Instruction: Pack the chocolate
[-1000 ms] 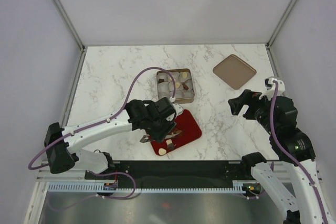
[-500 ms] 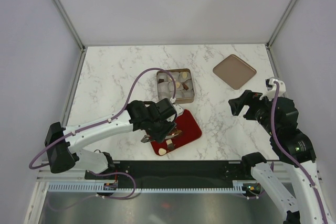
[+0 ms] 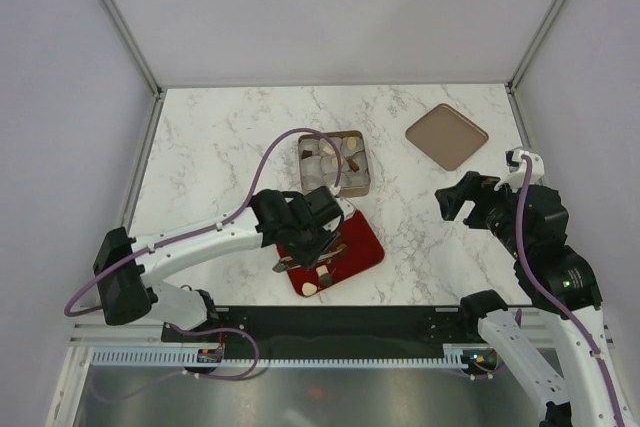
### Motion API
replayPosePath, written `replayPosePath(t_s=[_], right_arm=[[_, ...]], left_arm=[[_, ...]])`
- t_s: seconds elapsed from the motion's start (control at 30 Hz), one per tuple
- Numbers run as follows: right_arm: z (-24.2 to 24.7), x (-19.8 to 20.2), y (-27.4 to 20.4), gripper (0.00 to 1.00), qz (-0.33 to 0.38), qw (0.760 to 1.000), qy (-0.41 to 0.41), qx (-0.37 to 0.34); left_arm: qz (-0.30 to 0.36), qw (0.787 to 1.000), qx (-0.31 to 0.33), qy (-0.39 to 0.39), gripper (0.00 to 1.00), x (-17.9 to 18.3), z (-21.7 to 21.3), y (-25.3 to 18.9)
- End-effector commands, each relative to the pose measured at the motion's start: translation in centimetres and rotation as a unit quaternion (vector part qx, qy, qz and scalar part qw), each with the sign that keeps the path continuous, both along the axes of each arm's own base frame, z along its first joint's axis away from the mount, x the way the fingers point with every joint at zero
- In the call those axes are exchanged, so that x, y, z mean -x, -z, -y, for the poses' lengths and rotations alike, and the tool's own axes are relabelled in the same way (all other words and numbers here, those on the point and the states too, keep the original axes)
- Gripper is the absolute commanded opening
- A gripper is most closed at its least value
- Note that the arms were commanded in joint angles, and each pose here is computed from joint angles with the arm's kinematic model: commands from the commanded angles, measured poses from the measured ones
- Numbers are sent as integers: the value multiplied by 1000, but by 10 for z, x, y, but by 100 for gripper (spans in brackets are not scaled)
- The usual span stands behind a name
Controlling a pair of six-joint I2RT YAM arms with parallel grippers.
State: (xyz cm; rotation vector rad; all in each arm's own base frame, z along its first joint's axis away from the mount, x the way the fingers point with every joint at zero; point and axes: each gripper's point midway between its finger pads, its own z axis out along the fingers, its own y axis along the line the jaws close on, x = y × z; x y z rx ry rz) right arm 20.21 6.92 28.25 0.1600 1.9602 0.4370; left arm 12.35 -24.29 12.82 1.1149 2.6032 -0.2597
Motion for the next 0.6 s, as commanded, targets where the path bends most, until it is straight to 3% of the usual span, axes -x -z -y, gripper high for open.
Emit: replayPosePath(t_s=[0.0, 0.3, 0.57], right_arm=[[2, -1, -7, 94, 11, 1000, 5, -1], [4, -2, -7, 94, 14, 1000, 9, 5], [1, -5, 2, 94, 10, 1000, 4, 4]], left_arm=[[26, 999, 29, -9, 36, -11, 17, -19], [92, 995, 32, -38, 35, -43, 25, -64], [127, 987, 36, -97, 35, -112, 20, -92]])
